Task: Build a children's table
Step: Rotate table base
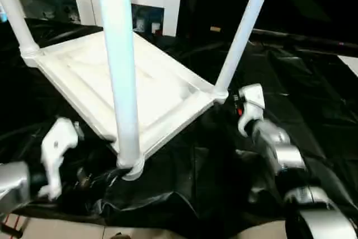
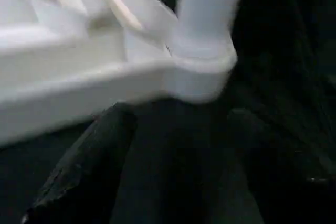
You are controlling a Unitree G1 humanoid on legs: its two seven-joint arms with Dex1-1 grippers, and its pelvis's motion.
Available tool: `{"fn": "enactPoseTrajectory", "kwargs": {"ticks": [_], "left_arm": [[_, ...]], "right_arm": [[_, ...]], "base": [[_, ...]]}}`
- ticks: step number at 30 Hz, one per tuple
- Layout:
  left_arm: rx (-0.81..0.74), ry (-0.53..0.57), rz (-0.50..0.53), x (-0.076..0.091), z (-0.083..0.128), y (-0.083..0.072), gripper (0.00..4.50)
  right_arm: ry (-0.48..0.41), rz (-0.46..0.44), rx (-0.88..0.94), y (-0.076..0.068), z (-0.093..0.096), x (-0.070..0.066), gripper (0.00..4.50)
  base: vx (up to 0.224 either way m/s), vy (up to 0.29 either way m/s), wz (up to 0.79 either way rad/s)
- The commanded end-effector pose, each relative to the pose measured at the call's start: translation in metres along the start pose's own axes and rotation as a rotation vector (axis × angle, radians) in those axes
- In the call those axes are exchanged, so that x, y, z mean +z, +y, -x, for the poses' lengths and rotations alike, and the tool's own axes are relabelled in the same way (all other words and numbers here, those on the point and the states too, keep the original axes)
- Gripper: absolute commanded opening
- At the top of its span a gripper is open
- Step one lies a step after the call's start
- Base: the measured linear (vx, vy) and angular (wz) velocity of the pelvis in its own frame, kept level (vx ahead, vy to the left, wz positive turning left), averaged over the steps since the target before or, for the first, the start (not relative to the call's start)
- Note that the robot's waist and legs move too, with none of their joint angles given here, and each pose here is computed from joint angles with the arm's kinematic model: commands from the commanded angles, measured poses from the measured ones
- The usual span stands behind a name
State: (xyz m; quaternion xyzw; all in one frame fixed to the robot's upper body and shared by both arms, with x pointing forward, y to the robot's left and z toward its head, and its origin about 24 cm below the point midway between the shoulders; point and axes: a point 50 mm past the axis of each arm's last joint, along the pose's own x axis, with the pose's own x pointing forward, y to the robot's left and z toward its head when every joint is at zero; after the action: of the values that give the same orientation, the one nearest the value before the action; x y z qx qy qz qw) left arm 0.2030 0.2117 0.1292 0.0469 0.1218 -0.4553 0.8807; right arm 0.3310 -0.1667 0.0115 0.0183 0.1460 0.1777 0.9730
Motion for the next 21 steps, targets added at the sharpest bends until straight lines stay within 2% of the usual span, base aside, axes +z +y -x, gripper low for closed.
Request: {"fn": "enactPoseTrajectory", "kwargs": {"ticks": [1,7,11,12,14,18,19,20,21], "left_arm": [[-0.054,-0.054,-0.010,0.006,-0.012,-0.002,4.43],[-0.164,-0.118,-0.003,0.015,-0.038,-0.007,4.43],[-0.222,-0.117,-0.007,0.015,-0.068,-0.010,4.43],[-0.222,-0.117,-0.007,0.015,-0.068,-0.010,4.43],[-0.252,-0.127,-0.012,0.017,-0.089,-0.013,4.43],[-0.277,-0.129,-0.021,0.019,-0.100,-0.015,4.43],[-0.316,-0.137,-0.039,0.023,-0.113,-0.020,4.43],[-0.316,-0.137,-0.039,0.023,-0.113,-0.020,4.43],[-0.361,-0.148,-0.062,0.028,-0.127,-0.026,4.43]], "right_arm": [[0.016,0.044,-0.044,-0.006,0.003,0.000,3.33],[0.061,0.067,-0.044,0.006,-0.002,-0.008,3.33],[0.055,0.083,0.055,0.033,-0.016,-0.004,3.33],[0.055,0.083,0.055,0.033,-0.016,-0.004,3.33],[0.045,0.088,0.105,0.050,-0.025,0.001,3.33],[0.048,0.098,0.121,0.056,-0.028,0.003,3.33],[0.047,0.107,0.139,0.061,-0.031,0.004,3.33],[0.047,0.107,0.139,0.061,-0.031,0.004,3.33],[0.045,0.109,0.152,0.064,-0.032,0.005,3.33]], "base": [[0.000,0.000,0.00],[0.000,0.000,0.00],[0.000,0.000,0.00],[0.000,0.000,0.00],[0.000,0.000,0.00],[0.000,0.000,0.00],[0.000,0.000,0.00],[0.000,0.000,0.00],[0.000,0.000,0.00]]}}
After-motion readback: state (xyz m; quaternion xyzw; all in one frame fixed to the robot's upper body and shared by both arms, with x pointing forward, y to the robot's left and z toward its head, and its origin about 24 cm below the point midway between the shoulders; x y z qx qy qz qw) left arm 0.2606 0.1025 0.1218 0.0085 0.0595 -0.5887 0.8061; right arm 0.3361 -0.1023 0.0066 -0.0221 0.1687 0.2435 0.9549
